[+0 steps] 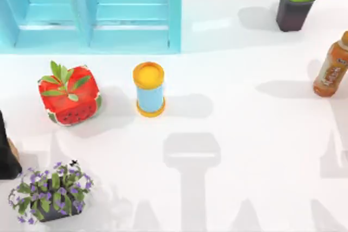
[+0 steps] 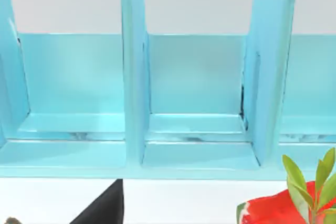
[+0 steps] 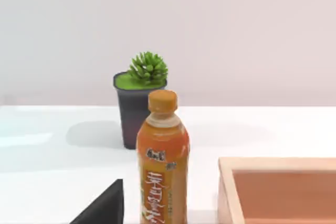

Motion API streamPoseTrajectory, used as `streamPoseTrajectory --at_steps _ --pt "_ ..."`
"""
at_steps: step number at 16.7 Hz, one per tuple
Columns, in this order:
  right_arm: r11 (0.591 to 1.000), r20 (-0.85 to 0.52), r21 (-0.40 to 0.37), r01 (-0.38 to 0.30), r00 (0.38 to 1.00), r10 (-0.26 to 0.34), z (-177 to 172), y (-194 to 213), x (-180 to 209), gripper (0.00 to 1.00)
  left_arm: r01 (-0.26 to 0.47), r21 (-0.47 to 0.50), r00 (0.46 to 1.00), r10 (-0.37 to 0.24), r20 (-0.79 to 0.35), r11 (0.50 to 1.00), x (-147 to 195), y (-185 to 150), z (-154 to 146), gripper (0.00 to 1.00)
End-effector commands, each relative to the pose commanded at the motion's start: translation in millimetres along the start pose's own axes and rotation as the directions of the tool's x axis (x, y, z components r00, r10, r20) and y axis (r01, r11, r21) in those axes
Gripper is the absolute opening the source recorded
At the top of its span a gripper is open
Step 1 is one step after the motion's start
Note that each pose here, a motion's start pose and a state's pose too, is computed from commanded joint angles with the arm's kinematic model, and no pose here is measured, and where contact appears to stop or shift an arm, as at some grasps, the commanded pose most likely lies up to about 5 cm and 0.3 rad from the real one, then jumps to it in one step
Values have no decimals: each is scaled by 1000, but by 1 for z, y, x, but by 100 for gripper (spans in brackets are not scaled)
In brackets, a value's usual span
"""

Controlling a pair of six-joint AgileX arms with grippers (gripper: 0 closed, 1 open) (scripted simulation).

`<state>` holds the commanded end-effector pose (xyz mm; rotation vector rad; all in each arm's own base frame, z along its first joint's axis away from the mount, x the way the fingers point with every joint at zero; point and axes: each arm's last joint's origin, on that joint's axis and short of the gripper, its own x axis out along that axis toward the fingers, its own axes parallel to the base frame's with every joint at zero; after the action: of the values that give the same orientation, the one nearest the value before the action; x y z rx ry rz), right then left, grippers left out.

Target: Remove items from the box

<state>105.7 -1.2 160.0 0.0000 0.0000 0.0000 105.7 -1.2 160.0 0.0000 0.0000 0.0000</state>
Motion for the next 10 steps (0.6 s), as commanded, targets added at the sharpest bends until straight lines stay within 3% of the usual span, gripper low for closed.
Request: streamPoseTrajectory --at_steps 5,8,10 --pt "999 -62 -28 26 998 -28 11 -3 0 100 0 0 1000 0 0 1000 0 0 0 100" --pt "994 -207 -85 65 975 -81 36 -9 5 100 0 0 1000 0 0 1000 0 0 0 100" --pt "988 -353 -128 82 928 -122 55 -15 14 100 0 0 1000 0 0 1000 0 0 0 100"
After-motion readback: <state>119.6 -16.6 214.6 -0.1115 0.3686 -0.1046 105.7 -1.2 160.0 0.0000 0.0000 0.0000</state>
